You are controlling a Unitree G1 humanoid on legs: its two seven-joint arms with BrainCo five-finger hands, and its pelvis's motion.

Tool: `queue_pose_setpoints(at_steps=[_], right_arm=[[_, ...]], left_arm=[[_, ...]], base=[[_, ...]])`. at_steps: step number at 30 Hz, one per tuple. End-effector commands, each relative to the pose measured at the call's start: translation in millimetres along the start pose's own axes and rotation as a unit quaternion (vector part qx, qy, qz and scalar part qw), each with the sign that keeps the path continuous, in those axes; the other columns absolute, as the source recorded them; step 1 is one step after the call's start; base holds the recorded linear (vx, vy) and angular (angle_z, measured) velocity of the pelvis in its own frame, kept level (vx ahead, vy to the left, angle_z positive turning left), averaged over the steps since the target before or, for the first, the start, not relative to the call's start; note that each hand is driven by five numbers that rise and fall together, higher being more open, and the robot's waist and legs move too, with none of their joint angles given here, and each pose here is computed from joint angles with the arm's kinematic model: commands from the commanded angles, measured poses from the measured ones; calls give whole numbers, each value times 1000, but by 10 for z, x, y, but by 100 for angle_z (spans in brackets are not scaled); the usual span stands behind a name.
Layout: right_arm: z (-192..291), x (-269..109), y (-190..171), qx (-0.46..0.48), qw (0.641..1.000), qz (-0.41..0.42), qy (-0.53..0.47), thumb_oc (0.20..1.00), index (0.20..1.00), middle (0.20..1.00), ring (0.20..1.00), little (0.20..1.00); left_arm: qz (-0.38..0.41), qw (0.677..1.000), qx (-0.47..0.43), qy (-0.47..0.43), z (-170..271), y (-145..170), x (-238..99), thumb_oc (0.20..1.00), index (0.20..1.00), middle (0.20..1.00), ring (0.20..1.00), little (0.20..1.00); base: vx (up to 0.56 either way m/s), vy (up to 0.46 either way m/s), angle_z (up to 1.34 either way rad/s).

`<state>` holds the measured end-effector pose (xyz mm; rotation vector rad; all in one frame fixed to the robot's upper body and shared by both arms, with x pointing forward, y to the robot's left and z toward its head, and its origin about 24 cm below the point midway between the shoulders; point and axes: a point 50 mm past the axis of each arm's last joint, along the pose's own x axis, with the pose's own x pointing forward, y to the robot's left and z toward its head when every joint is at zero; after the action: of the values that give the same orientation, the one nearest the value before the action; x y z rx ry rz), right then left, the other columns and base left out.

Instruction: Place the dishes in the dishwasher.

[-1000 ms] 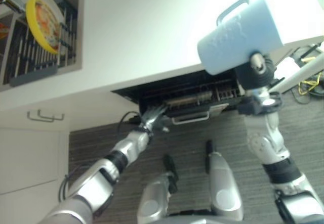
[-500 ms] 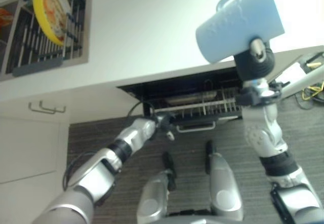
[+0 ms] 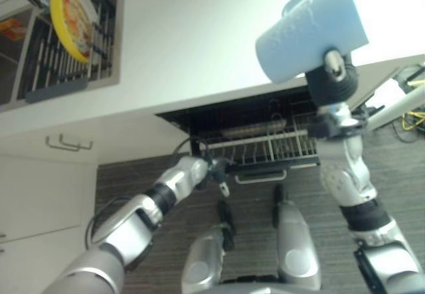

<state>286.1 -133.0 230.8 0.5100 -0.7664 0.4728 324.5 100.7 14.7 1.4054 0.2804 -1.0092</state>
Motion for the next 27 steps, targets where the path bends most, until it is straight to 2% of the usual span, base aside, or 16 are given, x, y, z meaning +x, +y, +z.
queue_pose_setpoints(at_steps=[1,10,17,20,23,25,27], right_arm=[[266,203,215,11,995,51,-85,200,200,200,200,200],[241,236,251,19,995,52,-87,200,200,200,200,200],[225,229,245,21,995,43,-88,200,200,200,200,200],[216,209,228,15,995,41,-90,200,200,200,200,200],[276,160,194,-7,993,39,-111,200,200,200,200,200],[329,123,164,-22,991,33,-124,200,200,200,200,200],[428,58,120,-56,988,29,-142,200,200,200,200,200]], left_arm=[[-224,974,16,-28,154,-1021,107,1000,1000,1000,1000,1000],[-312,950,15,-26,159,-1198,88,1000,1000,1000,1000,1000],[-276,960,30,-16,113,-1213,99,1000,1000,1000,1000,1000],[-198,979,47,-7,92,-1140,117,1000,1000,1000,1000,1000],[-69,995,66,10,21,-868,108,1000,1000,1000,1000,1000],[-23,997,69,15,-5,-747,81,1000,1000,1000,1000,1000],[69,995,70,16,-31,-552,19,1000,1000,1000,1000,1000]], base=[[0,0,0],[0,0,0],[-13,-17,2],[-11,-14,4],[2,-29,5],[7,-16,1],[0,0,0]])
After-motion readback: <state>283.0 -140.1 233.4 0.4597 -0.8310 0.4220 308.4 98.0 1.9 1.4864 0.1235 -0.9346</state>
